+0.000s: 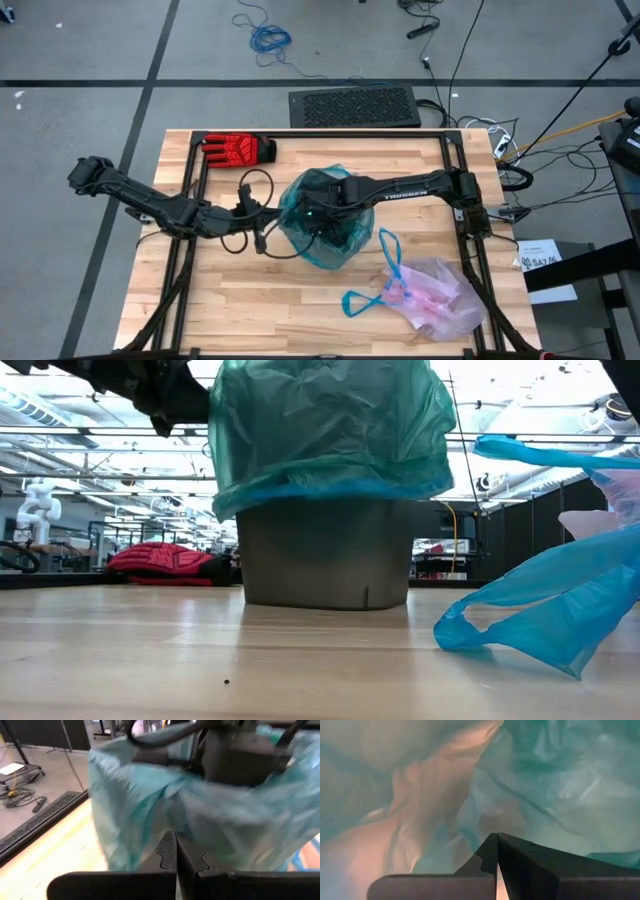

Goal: Place trash/remove bag and relplace
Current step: Insert the blue trash bag into the black trash bin

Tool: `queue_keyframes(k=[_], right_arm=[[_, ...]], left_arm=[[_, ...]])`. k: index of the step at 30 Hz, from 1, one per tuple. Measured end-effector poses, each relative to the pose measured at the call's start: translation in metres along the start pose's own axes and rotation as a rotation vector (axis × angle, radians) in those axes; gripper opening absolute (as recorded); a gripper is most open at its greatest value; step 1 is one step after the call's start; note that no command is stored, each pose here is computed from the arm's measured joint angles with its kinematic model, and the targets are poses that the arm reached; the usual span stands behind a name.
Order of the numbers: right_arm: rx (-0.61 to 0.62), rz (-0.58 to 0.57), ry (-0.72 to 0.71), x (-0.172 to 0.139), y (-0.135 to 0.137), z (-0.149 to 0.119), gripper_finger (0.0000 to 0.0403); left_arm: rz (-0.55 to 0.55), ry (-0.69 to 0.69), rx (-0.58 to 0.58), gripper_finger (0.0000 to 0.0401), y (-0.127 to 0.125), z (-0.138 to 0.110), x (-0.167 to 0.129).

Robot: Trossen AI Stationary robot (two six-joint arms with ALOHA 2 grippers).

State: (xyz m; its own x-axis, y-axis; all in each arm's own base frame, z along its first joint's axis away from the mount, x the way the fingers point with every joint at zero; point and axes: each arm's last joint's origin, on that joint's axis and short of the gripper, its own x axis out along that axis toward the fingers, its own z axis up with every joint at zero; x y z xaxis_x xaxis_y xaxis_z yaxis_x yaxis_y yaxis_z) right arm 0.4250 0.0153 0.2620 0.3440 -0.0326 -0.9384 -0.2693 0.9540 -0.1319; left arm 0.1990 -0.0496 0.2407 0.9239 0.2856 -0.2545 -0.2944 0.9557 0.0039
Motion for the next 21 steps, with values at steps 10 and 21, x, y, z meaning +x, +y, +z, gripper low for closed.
queue_keyframes(k=[10, 21], right_arm=[[0.002, 0.052, 0.017, 0.016, 0.005, -0.007, 0.0000], [0.006, 0.072, 0.038, 0.036, 0.006, -0.018, 0.0000]], left_arm=[[0.015, 0.019, -0.007, 0.0000, 0.000, -0.008, -0.001], [0.009, 0.019, -0.005, 0.0000, -0.001, -0.008, -0.002]])
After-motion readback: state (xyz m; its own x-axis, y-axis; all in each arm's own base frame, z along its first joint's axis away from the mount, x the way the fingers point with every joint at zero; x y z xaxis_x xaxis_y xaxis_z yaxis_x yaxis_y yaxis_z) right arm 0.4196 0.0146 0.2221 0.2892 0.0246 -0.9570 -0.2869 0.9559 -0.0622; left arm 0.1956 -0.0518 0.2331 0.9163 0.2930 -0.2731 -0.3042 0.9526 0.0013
